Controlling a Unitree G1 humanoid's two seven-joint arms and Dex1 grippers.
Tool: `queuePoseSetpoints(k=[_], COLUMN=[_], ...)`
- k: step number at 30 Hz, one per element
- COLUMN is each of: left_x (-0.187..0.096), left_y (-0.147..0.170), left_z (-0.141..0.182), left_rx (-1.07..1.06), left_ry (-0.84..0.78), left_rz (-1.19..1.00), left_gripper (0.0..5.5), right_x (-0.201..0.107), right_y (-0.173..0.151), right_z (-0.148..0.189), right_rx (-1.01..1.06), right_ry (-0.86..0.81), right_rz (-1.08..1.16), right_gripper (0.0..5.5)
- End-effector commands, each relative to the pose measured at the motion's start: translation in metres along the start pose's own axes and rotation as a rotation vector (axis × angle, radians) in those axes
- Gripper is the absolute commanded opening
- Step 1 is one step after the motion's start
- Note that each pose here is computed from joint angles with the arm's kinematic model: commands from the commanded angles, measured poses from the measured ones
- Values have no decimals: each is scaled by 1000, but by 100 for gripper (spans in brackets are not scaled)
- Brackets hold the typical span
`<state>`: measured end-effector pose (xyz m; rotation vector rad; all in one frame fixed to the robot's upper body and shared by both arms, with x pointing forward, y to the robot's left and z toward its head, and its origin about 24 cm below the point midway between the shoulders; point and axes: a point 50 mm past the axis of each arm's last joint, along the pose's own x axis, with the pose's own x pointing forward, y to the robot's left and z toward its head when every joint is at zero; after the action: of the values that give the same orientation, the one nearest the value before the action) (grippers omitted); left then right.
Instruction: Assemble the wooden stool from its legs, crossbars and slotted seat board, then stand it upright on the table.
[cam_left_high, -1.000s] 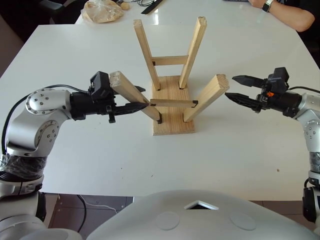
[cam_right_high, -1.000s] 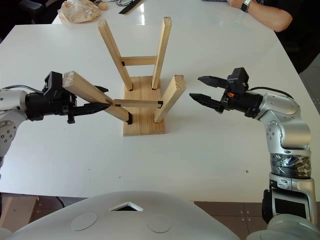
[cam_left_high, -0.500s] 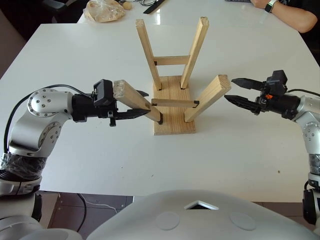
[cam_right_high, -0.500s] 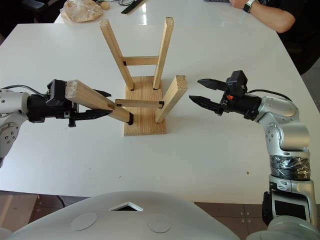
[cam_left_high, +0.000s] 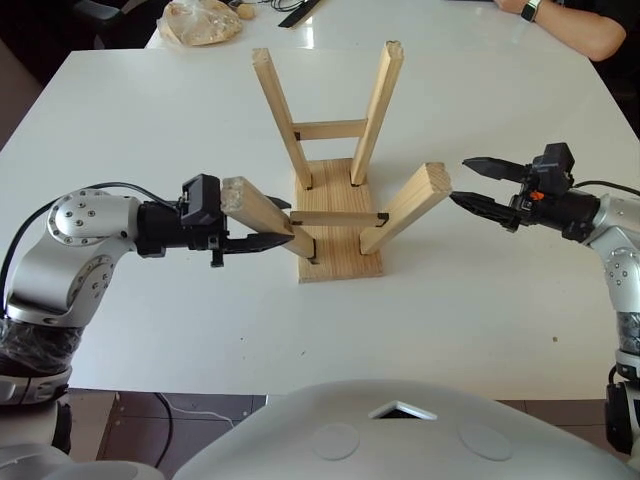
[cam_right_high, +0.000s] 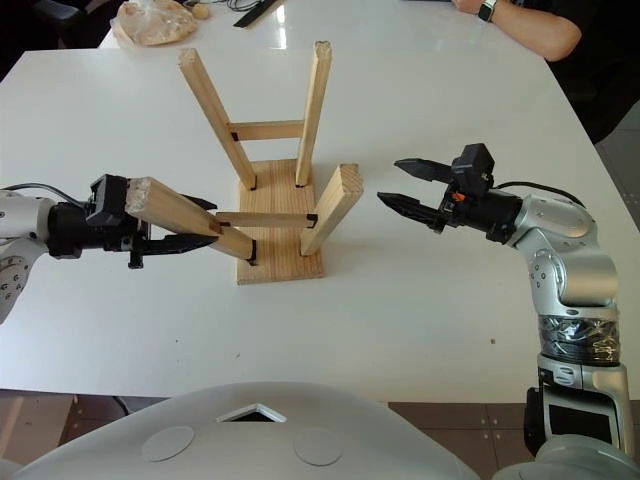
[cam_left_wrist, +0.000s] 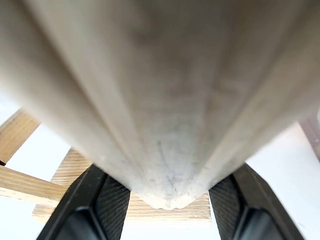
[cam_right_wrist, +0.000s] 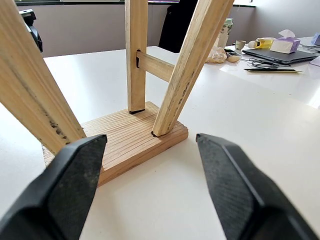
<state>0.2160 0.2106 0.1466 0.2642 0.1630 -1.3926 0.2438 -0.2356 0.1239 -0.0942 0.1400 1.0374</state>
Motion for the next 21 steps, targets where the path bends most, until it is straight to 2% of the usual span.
queuePoseSetpoints(k=[1,7,15,18,21], left_x=[-5,1,12,17,30], left_y=[-7,-5,-11,-7,3], left_z=[-18,-31,-44,-49,-45], left_rx=[-154,-195,-124,-109,-106], left_ry=[107,158,271,285,220], left_rz=[-28,-10,-36,7,88], left_gripper=[205,205,205,205,205], right_x=[-2,1,4,9,21], right_y=[-1,2,2,-2,-20], right_z=[3,0,5,29,79], right_rx=[-20,-16,-27,-85,-145], right_ry=[0,5,-3,-102,-297], right_rz=[-13,-6,6,-40,-241], right_gripper=[330,330,330,330,330])
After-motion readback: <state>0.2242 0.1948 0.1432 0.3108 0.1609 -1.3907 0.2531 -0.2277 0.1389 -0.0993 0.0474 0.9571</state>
